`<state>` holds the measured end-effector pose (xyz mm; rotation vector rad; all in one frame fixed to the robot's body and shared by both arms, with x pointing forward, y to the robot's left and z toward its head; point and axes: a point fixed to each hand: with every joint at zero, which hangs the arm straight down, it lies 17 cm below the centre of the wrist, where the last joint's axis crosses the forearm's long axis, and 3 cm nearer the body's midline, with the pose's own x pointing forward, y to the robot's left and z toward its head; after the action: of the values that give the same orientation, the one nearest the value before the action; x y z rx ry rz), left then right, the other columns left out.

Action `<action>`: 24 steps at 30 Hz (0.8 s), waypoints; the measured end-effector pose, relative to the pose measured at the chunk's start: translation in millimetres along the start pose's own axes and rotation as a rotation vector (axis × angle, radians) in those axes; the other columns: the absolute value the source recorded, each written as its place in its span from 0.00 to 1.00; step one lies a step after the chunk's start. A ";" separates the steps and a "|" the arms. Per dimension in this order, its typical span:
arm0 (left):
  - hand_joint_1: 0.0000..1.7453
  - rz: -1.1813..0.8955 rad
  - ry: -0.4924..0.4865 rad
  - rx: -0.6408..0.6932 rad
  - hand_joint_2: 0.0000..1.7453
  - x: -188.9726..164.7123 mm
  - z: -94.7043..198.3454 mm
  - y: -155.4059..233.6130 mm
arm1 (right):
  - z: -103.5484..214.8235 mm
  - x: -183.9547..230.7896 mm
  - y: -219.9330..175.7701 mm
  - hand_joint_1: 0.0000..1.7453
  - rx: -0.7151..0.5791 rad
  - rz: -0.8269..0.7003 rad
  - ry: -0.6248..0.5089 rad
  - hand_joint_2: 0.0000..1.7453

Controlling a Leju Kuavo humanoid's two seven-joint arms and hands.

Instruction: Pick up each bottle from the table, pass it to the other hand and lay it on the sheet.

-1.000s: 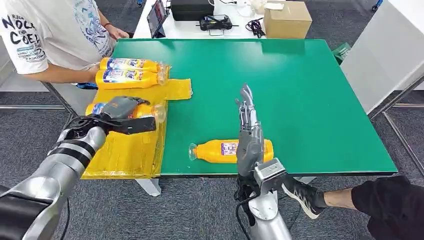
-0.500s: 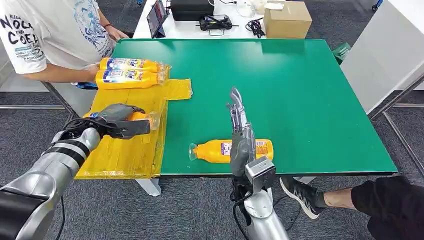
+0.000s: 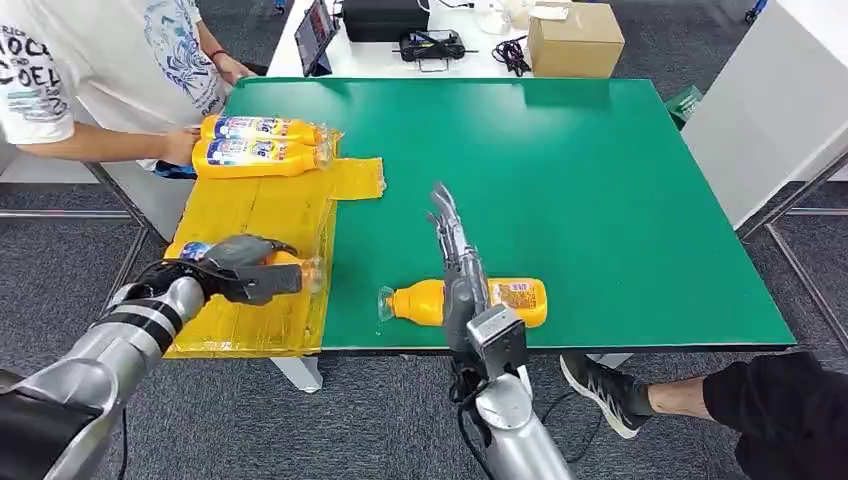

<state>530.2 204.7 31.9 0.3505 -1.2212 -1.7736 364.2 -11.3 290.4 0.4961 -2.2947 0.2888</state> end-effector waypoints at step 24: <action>0.00 0.396 -0.152 -0.033 0.00 48.5 -0.2 -25.3 | -0.7 -18.2 14.3 0.00 0.038 -0.016 0.055 0.00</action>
<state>491.2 167.4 22.6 -0.0471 -1.2655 -1.4934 370.0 6.6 276.9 0.5191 -2.2344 0.3354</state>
